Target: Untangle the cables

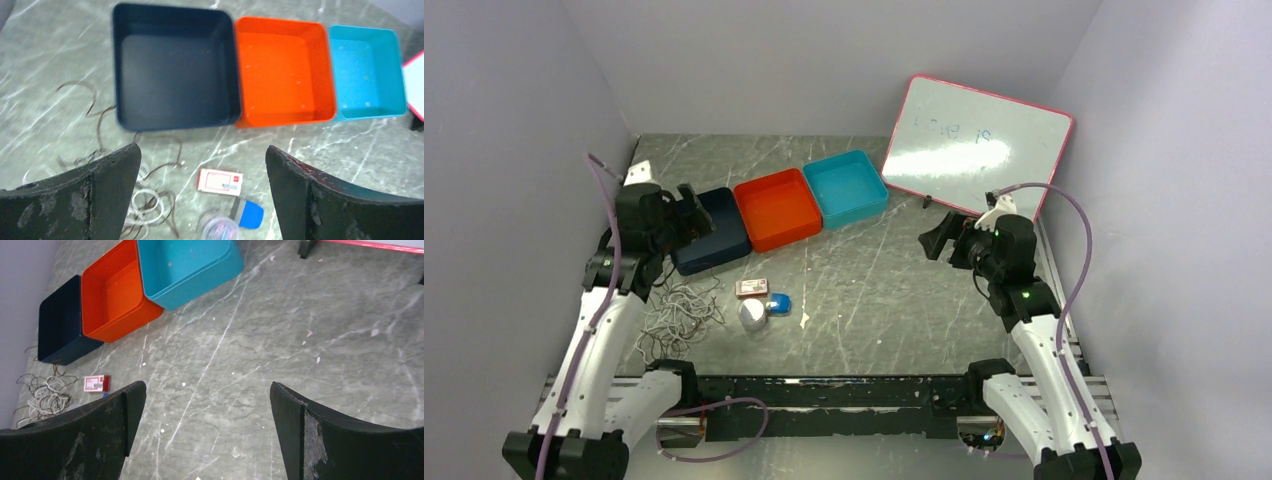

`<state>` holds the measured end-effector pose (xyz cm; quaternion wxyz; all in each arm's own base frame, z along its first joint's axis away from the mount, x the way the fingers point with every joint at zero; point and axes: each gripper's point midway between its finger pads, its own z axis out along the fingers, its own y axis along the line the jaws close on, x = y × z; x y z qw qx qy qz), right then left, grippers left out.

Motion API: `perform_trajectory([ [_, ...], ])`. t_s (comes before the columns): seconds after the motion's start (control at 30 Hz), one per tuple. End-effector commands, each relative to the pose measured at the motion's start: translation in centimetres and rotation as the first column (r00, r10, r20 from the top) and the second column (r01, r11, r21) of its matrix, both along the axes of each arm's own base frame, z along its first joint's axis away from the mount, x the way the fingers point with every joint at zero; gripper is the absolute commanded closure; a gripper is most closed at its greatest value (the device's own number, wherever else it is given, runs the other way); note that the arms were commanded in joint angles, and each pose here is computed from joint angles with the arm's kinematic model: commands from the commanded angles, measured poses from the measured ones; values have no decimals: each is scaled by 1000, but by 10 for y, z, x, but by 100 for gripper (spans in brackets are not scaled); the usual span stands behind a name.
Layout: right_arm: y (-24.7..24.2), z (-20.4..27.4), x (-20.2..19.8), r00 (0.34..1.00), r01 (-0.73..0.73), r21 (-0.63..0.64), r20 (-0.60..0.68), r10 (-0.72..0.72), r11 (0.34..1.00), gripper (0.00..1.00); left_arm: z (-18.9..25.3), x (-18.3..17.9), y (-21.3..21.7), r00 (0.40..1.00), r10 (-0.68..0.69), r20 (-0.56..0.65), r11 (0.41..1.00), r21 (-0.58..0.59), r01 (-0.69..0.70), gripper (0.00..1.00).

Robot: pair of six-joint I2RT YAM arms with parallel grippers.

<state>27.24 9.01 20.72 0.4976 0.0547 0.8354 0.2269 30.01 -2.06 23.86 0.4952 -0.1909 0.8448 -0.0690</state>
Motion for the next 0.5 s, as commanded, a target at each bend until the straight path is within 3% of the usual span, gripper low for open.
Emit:
perform_trajectory([
  [0.0,22,14,1,996,-84,45,33,83,995,2,-25,-49,28,974,187,-131,982,18,-186,1],
  [0.2,33,5,-1,995,-98,17,13,97,995,2,-54,-91,44,856,435,-281,886,-35,-462,1],
  [0.37,45,-1,-3,992,-130,48,-1,130,990,2,-77,-121,61,658,659,-363,701,-20,-713,1],
  [0.47,52,-1,-5,989,-150,69,-1,150,986,2,-94,-122,67,611,708,-354,650,-13,-760,1],
])
